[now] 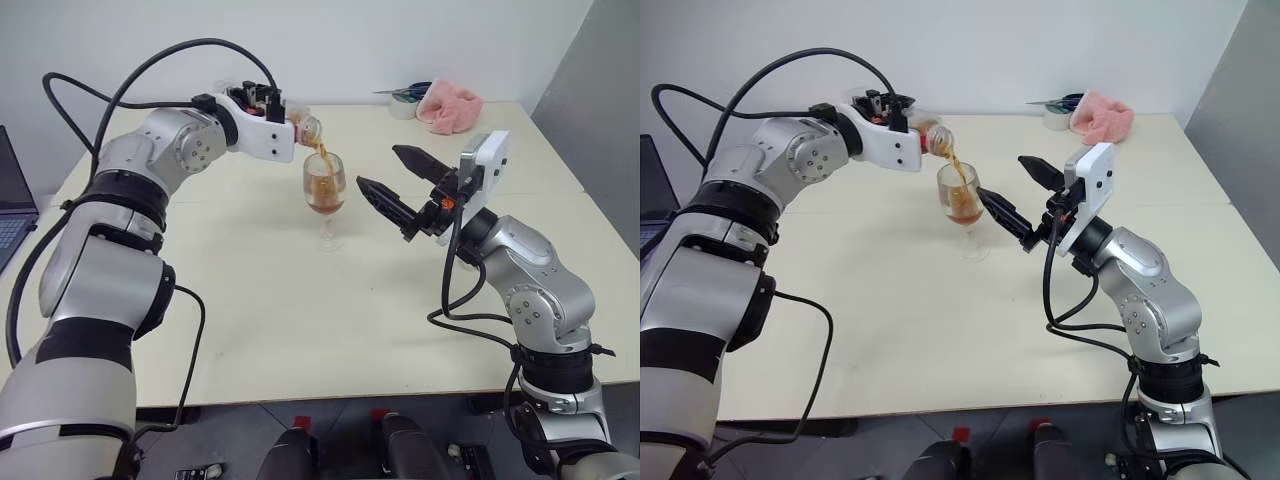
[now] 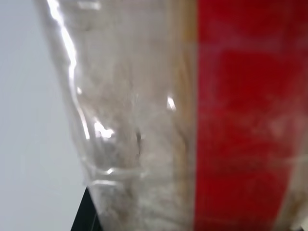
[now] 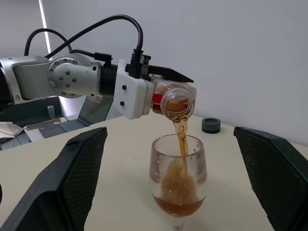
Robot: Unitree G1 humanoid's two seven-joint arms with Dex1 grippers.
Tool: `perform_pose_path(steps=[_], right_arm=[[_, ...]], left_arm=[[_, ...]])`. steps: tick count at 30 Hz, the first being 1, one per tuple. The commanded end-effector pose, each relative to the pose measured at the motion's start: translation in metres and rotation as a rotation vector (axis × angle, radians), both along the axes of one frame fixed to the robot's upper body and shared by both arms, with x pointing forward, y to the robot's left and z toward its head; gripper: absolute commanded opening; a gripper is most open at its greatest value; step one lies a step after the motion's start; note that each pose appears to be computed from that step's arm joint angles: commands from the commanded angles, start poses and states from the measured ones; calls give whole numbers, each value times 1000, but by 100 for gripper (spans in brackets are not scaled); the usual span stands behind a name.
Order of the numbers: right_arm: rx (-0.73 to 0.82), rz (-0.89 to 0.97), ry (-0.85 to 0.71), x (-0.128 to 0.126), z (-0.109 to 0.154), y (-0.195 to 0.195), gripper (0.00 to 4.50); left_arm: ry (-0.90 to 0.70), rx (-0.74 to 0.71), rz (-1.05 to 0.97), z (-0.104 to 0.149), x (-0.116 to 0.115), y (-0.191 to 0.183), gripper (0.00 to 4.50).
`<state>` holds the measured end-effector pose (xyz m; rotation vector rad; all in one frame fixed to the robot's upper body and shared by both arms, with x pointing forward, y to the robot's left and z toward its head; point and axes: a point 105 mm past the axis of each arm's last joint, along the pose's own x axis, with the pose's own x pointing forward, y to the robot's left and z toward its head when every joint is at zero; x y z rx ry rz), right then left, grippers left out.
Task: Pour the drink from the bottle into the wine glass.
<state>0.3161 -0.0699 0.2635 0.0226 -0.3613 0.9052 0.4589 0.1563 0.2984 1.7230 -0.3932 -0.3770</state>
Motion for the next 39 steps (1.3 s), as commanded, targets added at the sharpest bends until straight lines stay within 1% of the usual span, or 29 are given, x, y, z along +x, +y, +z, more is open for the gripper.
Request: perform_pose_path(steps=[1,9,14,21,24,26,31,33,36,37,39], right_arm=[[20,5,-48,-5,10,-3,450],[18,9,-46,-4,9,-2,450],[18,11,-46,-4,9,-1,450],[19,10,-44,-4,10,-1,450],[19,11,-42,-5,9,0,450],[18,16,-41,-5,9,1,450],[14,24,-42,-7,9,2,450],[12,28,-42,-8,9,2,450],[2,40,-36,-10,4,3,450],[-6,45,-33,-10,2,3,450],[-53,78,-26,-16,-9,5,450]], left_arm=[[-68,-6,-10,24,-4,-1,159],[-65,-16,-9,25,-3,-1,159],[-50,-58,-15,24,-3,-2,159],[-28,-204,-64,32,-6,-12,159],[-19,-239,-89,34,-7,-17,159],[-7,-310,-109,39,-8,-20,159],[58,-645,-164,53,-11,-20,159],[68,-738,-179,56,-13,-19,159],[34,-1025,-168,60,-17,2,159],[26,-1103,-145,56,-17,12,159],[14,-1325,-66,41,-20,40,159]])
